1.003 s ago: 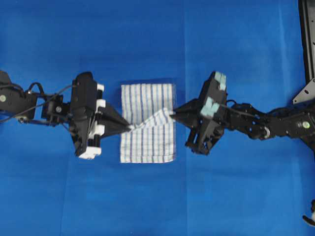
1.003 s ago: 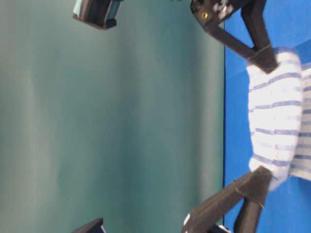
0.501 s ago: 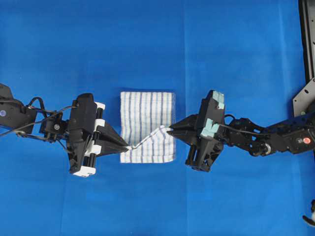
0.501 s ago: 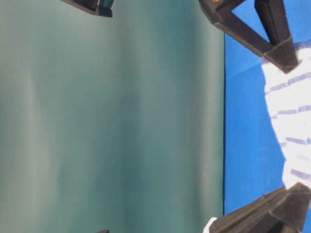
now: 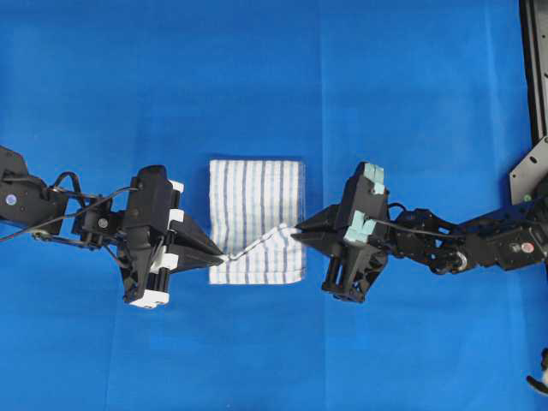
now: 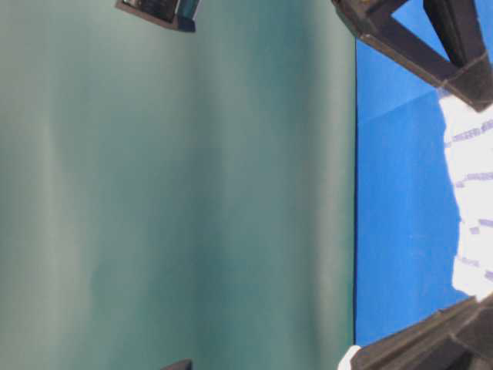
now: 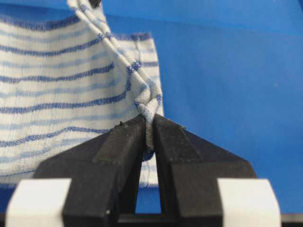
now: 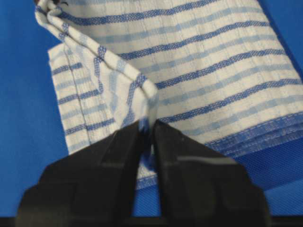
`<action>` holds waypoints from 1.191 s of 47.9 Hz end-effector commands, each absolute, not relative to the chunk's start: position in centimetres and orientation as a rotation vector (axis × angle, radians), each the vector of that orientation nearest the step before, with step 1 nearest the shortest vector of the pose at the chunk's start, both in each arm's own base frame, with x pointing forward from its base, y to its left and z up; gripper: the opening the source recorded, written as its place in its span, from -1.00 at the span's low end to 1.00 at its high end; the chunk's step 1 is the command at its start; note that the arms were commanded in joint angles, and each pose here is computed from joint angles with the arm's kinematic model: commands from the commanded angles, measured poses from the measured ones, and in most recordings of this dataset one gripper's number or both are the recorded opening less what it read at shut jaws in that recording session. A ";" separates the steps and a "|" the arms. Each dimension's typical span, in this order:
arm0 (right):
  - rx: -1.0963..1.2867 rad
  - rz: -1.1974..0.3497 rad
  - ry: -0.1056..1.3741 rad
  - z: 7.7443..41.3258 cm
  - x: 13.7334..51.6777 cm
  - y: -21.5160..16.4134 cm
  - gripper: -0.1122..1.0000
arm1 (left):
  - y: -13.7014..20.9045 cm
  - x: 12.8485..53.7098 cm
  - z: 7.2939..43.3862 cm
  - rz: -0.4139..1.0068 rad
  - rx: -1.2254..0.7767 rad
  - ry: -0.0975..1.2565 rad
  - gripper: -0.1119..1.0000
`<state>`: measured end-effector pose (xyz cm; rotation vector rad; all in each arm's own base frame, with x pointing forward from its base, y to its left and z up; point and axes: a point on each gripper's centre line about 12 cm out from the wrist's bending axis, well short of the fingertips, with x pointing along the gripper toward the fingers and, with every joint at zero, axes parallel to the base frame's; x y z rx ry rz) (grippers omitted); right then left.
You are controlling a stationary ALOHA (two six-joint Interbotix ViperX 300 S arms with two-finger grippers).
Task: Fold the blue towel.
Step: 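Open both grippers and pull them away from the folded towel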
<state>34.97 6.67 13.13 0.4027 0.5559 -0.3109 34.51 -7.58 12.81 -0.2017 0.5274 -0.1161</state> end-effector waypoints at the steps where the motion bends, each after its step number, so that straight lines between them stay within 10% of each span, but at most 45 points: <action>1: 0.416 -0.304 0.529 14.0 35.5 6.9 -0.23 | -7.6 34.9 13.4 -0.113 -0.214 0.505 -0.71; 6: 0.414 -0.307 0.525 14.1 35.5 6.8 0.35 | -7.4 34.7 13.3 -0.104 -0.221 0.509 -0.64; 11: 0.413 -0.310 0.521 14.1 35.5 6.8 0.77 | -7.2 34.7 13.4 -0.088 -0.246 0.508 -0.13; 21: 0.401 -0.309 0.513 14.3 35.4 6.7 0.74 | -7.1 34.5 13.7 -0.088 -0.241 0.503 0.82; 57: 0.261 -0.178 0.274 23.2 25.8 3.4 0.73 | -3.9 26.3 22.4 -0.103 -0.150 0.321 0.76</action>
